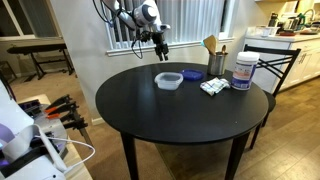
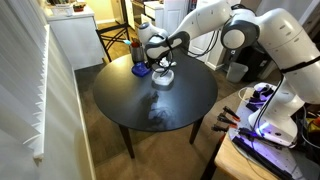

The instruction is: Stack up the two lunchboxes on the table

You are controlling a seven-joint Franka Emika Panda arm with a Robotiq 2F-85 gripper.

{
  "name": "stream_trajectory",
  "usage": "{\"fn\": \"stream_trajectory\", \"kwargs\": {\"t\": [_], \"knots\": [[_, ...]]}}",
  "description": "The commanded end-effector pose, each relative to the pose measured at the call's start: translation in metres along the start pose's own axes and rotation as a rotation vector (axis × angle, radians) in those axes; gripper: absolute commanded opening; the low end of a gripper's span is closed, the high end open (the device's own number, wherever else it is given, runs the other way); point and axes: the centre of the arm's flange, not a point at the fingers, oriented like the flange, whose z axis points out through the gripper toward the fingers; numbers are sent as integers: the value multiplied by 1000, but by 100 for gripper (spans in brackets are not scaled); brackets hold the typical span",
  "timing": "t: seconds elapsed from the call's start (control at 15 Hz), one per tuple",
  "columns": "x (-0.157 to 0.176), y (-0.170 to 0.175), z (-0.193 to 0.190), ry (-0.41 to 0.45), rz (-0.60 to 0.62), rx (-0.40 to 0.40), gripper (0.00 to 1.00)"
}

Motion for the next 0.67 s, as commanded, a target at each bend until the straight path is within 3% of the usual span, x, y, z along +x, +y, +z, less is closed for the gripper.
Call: {"fn": "stream_trajectory", "kwargs": {"t": [0.0,0.2,0.27,0.6], "knots": [[-15,-1,-21,0,-34,0,100],[-27,-7,-39,15,-35,13,100],[-6,-16,-21,21,-23,13,100],[-11,-20,-32,26,-32,17,100]]}}
